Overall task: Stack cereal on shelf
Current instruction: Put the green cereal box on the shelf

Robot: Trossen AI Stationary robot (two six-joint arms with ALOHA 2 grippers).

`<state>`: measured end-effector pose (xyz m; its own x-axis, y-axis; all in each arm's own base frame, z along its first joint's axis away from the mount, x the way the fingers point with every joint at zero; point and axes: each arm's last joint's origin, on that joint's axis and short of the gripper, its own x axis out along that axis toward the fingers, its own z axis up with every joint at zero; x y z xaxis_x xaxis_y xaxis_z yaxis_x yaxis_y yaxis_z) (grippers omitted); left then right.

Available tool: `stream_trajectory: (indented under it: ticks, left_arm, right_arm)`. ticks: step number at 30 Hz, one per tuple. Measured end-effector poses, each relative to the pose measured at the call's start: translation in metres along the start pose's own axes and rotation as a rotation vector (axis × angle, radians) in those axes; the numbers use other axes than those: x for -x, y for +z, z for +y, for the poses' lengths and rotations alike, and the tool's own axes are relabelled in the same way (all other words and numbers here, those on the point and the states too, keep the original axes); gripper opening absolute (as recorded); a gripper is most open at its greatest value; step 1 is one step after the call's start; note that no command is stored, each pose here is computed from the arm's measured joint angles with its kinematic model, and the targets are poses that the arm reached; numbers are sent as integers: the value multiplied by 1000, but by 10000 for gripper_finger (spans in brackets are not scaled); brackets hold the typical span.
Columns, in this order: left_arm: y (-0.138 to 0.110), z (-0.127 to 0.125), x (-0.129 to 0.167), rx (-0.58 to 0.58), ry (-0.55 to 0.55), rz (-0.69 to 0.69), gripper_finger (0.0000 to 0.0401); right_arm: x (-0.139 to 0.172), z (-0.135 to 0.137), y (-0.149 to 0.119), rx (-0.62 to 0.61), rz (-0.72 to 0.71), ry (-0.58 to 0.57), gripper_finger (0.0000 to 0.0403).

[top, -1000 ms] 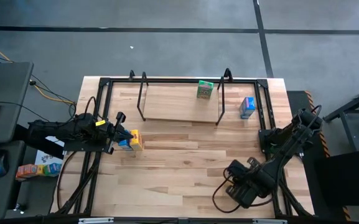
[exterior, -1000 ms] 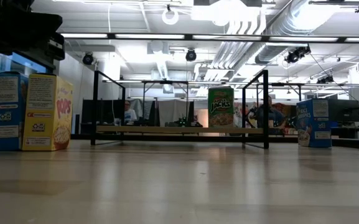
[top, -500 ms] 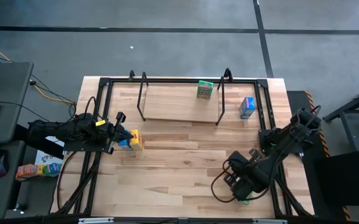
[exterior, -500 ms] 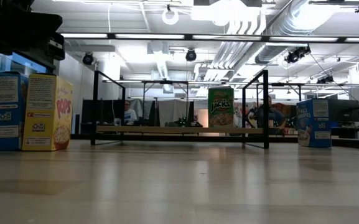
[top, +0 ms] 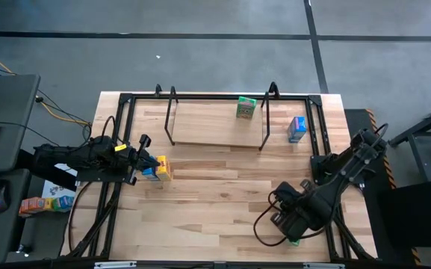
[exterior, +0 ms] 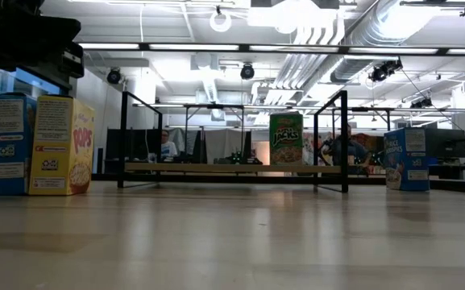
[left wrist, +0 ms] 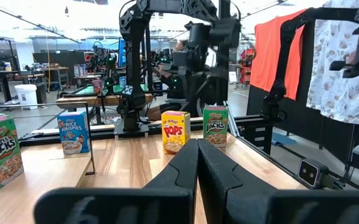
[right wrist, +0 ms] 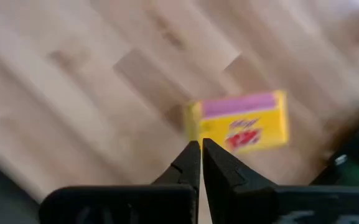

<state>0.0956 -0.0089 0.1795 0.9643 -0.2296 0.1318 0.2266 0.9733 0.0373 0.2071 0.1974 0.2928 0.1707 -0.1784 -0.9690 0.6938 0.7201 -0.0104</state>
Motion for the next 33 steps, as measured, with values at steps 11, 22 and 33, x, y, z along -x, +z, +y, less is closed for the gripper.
stream_trajectory:
  ticks: [11,22,33]
  left_arm:
    - [0,0,0,0,0,0,0]
    - [0,0,0,0,0,0,0]
    - [0,0,0,0,0,0,0]
  right_arm:
    - [31,5,3,-251,196,90,15]
    - [32,16,-22,-649,372,96,193]
    - [0,52,-49,-648,441,44,283]
